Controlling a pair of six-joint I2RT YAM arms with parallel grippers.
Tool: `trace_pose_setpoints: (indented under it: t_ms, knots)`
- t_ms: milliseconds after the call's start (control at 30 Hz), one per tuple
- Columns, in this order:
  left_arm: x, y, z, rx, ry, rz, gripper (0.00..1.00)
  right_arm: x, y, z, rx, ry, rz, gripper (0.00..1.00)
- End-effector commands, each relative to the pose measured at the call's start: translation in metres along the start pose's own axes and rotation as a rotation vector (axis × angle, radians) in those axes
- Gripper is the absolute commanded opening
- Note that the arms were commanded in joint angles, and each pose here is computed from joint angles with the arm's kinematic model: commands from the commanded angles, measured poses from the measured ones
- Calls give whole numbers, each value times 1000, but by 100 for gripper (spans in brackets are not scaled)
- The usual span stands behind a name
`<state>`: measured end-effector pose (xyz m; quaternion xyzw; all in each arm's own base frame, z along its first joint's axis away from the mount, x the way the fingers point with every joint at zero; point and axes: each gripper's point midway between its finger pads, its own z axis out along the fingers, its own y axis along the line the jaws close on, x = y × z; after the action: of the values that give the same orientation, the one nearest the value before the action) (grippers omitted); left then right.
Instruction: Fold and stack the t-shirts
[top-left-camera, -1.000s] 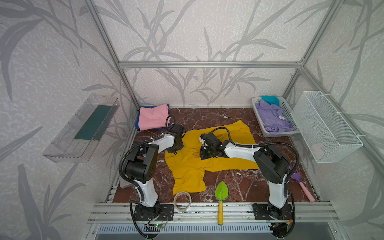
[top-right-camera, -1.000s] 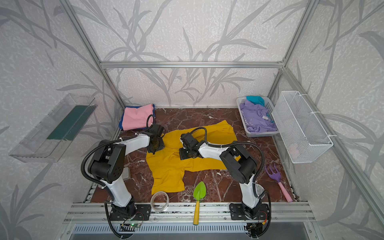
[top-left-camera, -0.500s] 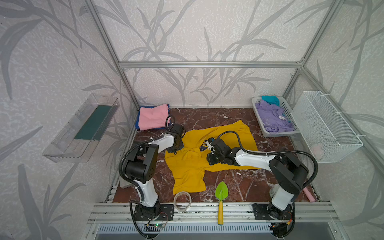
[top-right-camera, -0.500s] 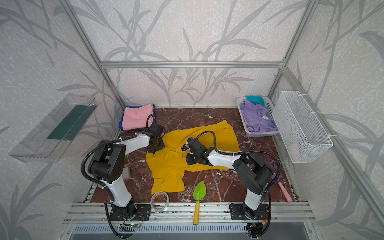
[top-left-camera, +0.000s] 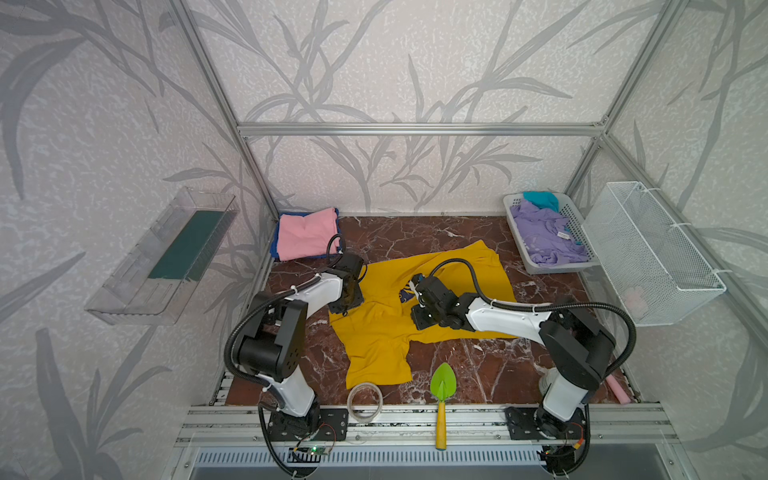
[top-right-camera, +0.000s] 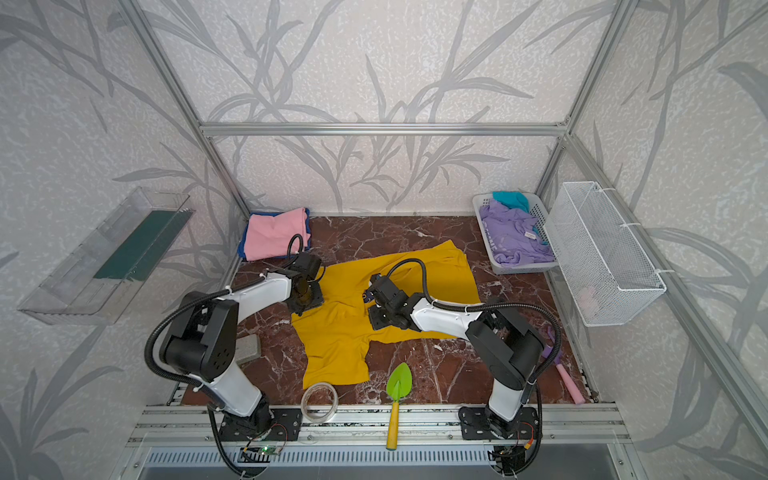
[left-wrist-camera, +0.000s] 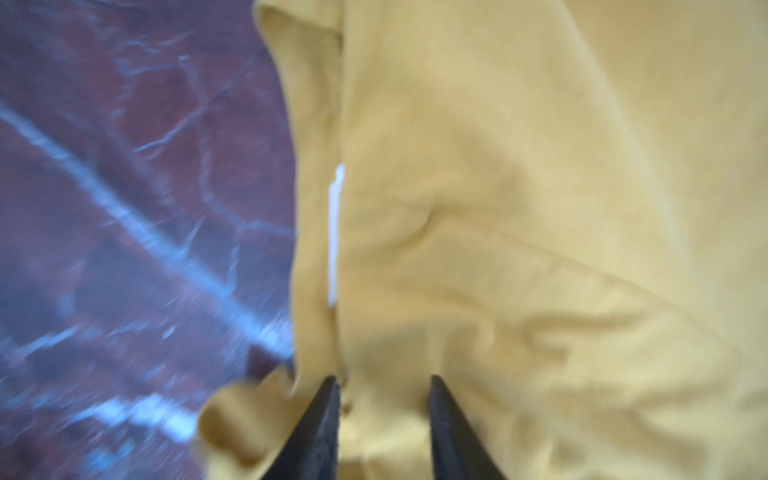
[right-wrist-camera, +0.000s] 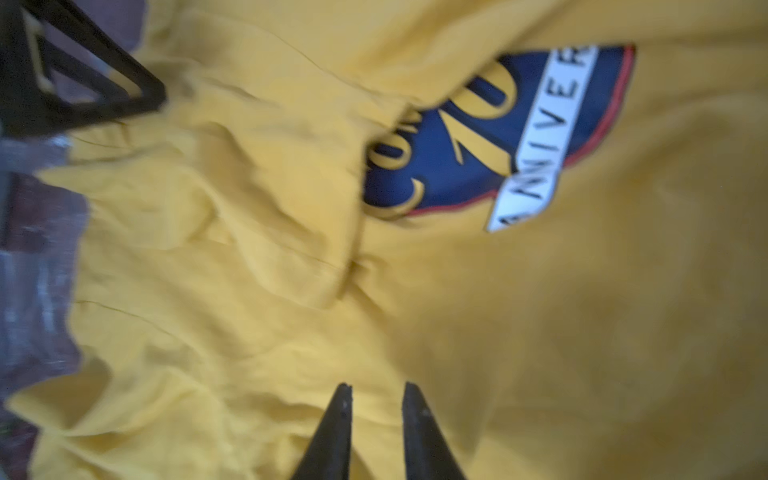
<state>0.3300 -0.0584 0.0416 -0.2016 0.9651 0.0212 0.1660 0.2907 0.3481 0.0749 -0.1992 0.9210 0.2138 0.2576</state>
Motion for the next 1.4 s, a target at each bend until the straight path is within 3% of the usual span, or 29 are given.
trace_pose_setpoints:
  t_ms: [0,167,367,467,633,833,1067,1367]
  knots:
    - [8,9,-36,22,-26,5,43,-14,11,7,-16,-1,-36,33]
    - [42,5,-45,139,14,-2,44,-16,21,27,-115,41,92,35]
    - [72,-6,-29,212,56,5,49,-9,9,41,-165,98,228,42]
    - [76,-12,-18,208,74,8,50,-7,6,44,-190,114,281,43]
    - [82,-15,2,185,112,18,42,-4,2,45,-200,120,315,42]
    - [76,-17,3,171,105,28,24,-1,6,52,-241,131,348,32]
    - [64,-11,-15,146,81,45,2,-11,5,48,-267,115,375,2]
    - [71,15,-33,79,83,54,0,-19,0,27,-271,101,380,0]
